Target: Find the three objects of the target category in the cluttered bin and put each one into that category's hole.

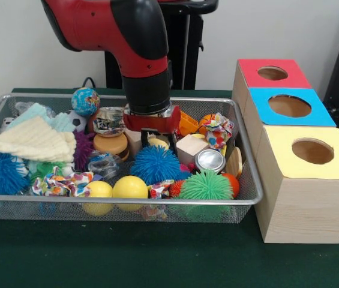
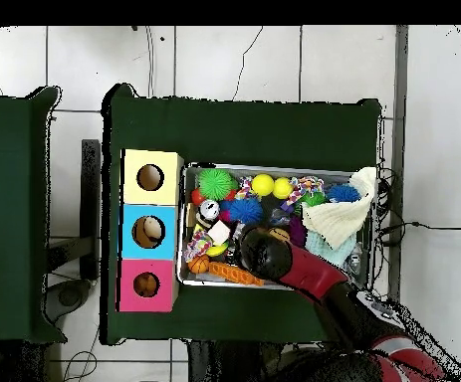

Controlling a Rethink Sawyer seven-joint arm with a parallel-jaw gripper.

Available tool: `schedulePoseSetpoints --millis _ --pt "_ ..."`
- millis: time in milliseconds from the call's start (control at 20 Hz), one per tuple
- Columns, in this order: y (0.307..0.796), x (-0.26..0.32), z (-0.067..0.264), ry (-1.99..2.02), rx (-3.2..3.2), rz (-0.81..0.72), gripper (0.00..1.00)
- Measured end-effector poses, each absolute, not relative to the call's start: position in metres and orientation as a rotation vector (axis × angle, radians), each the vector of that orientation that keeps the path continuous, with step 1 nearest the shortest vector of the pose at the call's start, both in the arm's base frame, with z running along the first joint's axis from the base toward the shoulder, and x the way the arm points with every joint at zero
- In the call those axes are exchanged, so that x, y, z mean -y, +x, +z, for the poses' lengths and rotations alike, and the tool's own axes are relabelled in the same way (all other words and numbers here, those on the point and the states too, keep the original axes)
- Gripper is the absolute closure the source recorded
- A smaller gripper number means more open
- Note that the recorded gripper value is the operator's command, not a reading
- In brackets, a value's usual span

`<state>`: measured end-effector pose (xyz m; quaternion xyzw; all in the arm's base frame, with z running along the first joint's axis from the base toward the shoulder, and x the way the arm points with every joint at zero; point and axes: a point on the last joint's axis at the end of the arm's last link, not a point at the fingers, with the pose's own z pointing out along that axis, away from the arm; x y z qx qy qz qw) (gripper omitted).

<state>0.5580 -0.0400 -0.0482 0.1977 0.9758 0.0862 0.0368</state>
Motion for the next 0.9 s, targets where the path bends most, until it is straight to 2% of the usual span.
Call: schedulePoseSetpoints --millis 200,700,750,900 --pt "0.556 0.039 -0.062 0.581 -3.006 0.268 0.0" --pt "0.555 0.038 -0.063 0.49 -3.008 0.255 0.0" --pt "0.553 0.04 -0.064 0.463 -3.008 0.245 1.0" --pt "0.554 0.044 -0.065 0.456 -2.996 0.24 1.0"
